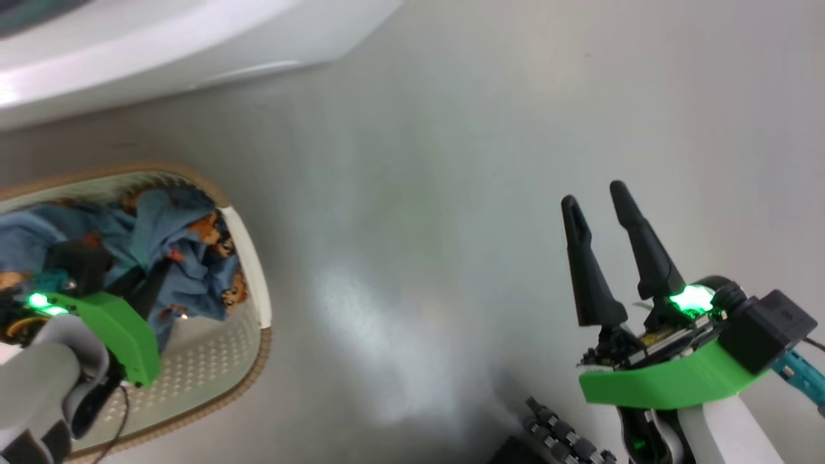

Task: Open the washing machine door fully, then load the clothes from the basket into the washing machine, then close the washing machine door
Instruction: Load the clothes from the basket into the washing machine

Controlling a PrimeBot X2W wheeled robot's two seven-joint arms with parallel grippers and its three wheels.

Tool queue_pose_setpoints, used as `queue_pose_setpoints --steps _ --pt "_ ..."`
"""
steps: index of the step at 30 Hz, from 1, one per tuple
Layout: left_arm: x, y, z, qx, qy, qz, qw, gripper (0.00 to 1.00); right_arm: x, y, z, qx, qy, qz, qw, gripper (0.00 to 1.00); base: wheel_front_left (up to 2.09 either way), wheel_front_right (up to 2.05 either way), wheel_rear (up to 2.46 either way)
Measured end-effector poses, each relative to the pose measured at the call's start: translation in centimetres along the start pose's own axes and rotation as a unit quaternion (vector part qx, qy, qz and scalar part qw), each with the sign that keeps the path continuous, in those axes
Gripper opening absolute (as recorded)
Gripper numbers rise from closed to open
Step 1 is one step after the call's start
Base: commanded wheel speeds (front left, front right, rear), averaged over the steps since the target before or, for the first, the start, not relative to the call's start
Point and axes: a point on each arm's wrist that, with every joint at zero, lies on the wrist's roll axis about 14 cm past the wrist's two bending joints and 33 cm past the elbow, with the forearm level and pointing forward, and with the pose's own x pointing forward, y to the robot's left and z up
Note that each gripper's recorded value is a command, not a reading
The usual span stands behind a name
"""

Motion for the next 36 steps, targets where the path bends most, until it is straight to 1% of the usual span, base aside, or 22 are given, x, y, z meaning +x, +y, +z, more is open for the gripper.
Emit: queue_pose_setpoints --steps 9,14,18,25,36 --pt "-3.2 -3.3 3.4 -0.016 -0.056 -0.018 0.998 0.00 0.1 1.4 2.4 -0.003 -0.033 0.023 0.999 1.00 0.00 0.00 0.00" --pt "-5.4 -4.4 5.1 -0.008 -0.087 -0.021 0.996 0.00 -0.1 2.0 3.6 -0.001 -0.050 0.032 0.998 1.00 0.00 0.00 0.00" --pt "-7.2 -5.3 7.3 -0.010 -0.129 -0.022 0.991 0.00 -0.3 2.6 4.5 0.000 -0.061 0.041 0.997 1.00 0.00 0.00 0.00" --pt "-10.7 -7.9 10.6 -0.020 -0.206 -0.027 0.978 0.00 -1.3 3.1 5.9 -0.007 -0.079 0.047 0.996 1.00 0.00 0.00 0.00" --pt "-17.4 -11.4 14.3 0.000 -0.313 -0.020 0.950 0.00 -2.9 4.4 8.5 -0.013 -0.112 0.065 0.992 1.00 0.00 0.00 0.00"
